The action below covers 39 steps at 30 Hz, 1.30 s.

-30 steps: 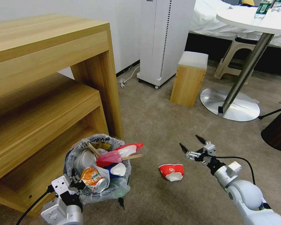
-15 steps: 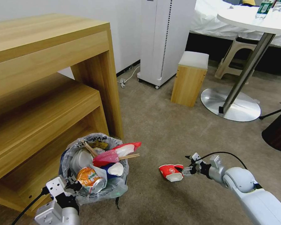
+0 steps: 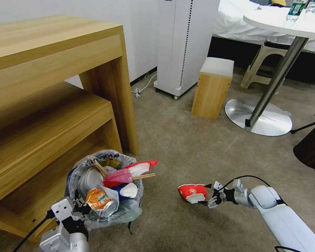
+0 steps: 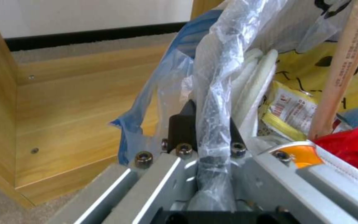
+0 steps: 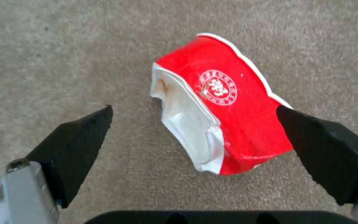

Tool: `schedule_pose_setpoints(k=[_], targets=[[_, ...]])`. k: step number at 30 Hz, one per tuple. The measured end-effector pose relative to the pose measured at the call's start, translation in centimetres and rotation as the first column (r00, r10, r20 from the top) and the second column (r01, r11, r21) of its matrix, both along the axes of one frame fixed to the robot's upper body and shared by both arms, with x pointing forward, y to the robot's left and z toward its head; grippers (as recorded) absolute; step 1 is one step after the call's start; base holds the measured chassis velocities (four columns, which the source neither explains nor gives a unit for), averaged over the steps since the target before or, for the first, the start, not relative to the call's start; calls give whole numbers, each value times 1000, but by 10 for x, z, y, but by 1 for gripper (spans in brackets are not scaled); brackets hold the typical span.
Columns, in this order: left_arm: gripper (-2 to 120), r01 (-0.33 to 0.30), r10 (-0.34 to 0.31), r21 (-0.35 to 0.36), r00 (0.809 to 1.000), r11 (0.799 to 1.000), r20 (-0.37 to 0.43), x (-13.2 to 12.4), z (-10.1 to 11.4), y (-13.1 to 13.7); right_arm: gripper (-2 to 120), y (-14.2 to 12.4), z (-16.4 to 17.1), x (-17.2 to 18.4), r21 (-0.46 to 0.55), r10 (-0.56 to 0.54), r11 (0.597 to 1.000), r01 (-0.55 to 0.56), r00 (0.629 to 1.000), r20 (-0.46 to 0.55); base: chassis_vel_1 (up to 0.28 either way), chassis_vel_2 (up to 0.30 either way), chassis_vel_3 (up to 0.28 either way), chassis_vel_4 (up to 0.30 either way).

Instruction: Pick up the trash bin and place the garbage on the floor into it.

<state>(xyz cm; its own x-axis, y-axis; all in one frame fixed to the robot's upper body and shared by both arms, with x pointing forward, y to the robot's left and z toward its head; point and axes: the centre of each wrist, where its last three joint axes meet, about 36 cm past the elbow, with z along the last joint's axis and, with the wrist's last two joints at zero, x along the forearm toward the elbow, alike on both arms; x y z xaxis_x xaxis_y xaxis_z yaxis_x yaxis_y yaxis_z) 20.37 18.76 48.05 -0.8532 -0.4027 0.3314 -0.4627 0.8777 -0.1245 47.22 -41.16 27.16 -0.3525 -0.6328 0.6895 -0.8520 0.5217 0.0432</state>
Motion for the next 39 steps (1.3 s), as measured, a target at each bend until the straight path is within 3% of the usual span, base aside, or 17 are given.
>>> schedule_pose_setpoints(k=[3,7,18,24,25,27,28,31,39], targets=[[0,-1,1,-1,1000,1000,0,1,-1,0,100,1,-6,4,-8,-10,1000,10,1000,-1,0,0,0,0],[0,-3,3,-1,1000,1000,-2,2,-3,1,89,3,-16,7,-9,-23,1000,23,1000,-8,0,0,0,0],[0,-2,2,-10,1000,1000,0,5,-5,1,45,6,-26,10,-19,-23,1000,23,1000,-11,0,0,0,0],[0,-3,3,-11,1000,1000,0,5,-5,1,29,6,-27,9,-20,-26,999,26,1000,-8,0,0,0,0],[0,-3,3,-11,1000,1000,0,5,-5,1,21,6,-27,9,-20,-27,999,26,1000,-7,0,0,0,0],[0,-3,3,-11,1000,1000,0,5,-5,1,19,6,-27,9,-20,-27,999,27,1000,-7,0,0,0,0],[0,-3,3,-11,1000,1000,-1,6,-6,1,10,6,-28,8,-20,-29,999,29,1000,-4,0,0,0,0],[0,-1,1,-12,1000,1000,-3,6,-7,0,0,3,-28,6,-21,-34,999,34,999,7,0,0,0,0],[0,0,0,-11,1000,1000,-2,6,-6,0,0,1,-24,1,-8,-58,998,59,996,67,0,0,0,0]])
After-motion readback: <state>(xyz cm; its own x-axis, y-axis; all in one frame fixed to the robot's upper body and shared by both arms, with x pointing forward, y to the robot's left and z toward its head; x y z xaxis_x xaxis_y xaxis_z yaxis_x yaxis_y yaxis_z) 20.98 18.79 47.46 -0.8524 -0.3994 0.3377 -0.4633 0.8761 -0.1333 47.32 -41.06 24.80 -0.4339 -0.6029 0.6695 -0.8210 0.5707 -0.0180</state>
